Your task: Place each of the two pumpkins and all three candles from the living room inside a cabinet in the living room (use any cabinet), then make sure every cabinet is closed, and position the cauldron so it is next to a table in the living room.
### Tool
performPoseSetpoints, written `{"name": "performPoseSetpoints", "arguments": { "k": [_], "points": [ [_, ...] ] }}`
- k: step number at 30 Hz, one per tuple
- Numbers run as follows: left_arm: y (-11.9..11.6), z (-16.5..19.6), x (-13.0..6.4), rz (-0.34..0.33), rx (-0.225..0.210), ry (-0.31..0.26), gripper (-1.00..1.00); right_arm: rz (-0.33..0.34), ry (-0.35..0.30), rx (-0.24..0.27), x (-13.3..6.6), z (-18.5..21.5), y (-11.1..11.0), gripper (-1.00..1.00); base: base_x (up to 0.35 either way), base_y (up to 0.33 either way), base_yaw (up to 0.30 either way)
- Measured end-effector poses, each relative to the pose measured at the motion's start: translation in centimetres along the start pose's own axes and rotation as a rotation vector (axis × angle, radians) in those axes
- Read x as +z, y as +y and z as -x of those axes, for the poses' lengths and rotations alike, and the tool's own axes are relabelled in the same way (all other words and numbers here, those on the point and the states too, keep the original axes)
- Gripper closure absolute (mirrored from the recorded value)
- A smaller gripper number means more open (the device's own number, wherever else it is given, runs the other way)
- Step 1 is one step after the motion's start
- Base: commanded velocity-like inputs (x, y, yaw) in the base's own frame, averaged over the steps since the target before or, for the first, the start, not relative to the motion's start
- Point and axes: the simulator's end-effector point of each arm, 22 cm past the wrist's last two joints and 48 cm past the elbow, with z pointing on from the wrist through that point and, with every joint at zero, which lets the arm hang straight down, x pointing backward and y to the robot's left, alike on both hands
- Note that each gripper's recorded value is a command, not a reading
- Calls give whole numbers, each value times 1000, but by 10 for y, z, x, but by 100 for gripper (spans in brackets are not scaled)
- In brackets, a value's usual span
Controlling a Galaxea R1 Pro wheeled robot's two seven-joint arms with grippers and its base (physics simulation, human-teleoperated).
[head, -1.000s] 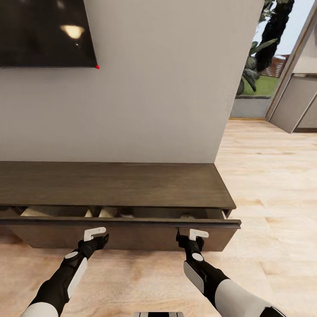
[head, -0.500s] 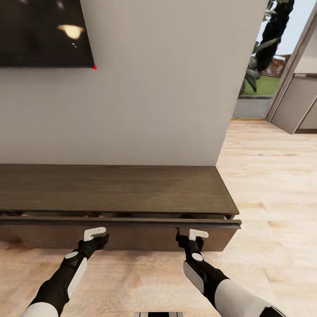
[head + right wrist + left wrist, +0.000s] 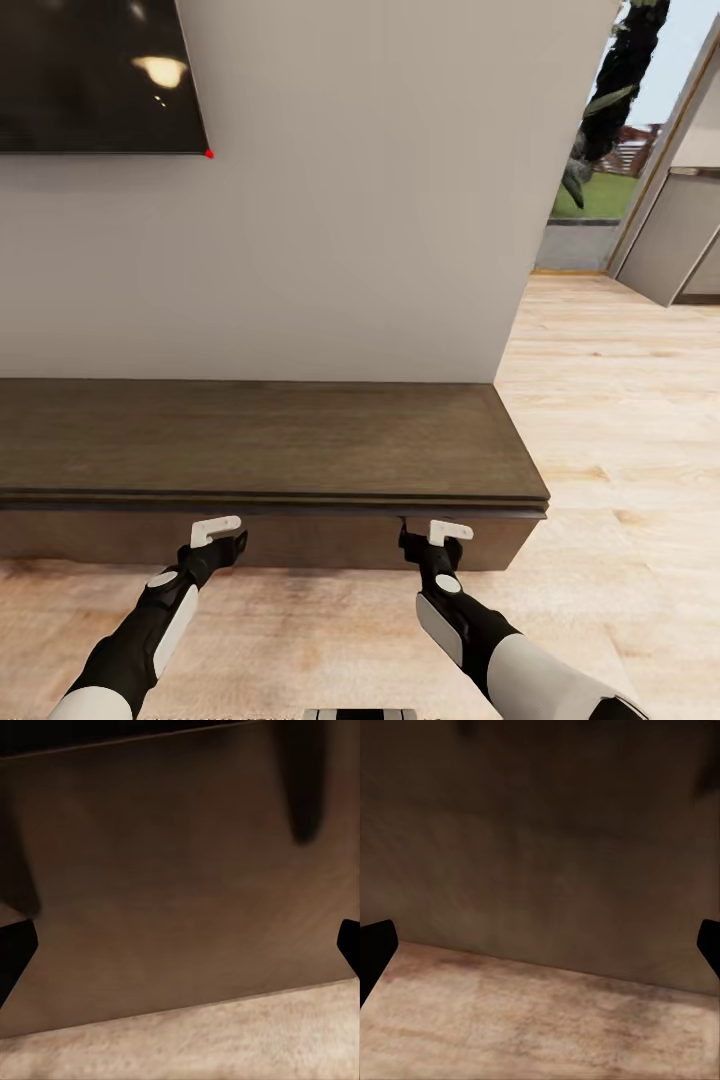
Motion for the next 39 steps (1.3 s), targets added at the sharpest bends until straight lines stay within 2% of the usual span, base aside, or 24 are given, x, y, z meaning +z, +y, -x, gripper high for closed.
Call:
{"name": "performPoseSetpoints", "arguments": {
  "k": [18, 22, 24, 27, 29, 34, 39],
  "points": [
    [1, -3, 0, 0, -1, 13, -100, 7, 13, 3, 1, -3, 0, -100, -296, 0, 0],
    [2, -23, -2, 1, -4, 123, -100, 33, 105, -15, -1, -22, 9, -100, -333, 0, 0],
    [4, -40, -6, 3, -5, 216, -100, 41, 194, -45, -5, -40, 12, -100, -329, 0, 0],
    [3, -53, -13, 1, -3, 313, -100, 51, 292, -67, -10, -55, 17, -100, -276, 0, 0],
    [2, -54, -18, -2, -1, 355, -100, 53, 336, -59, -12, -59, 19, -100, -132, 0, 0],
    [-3, -48, -33, -15, 4, 442, -100, 36, 479, 13, -19, -74, 13, -100, -41, 0, 0],
    [-5, -33, -48, -21, 6, 473, -100, 40, 542, 30, -28, -73, 13, -100, -6, 0, 0]
  ]
}}
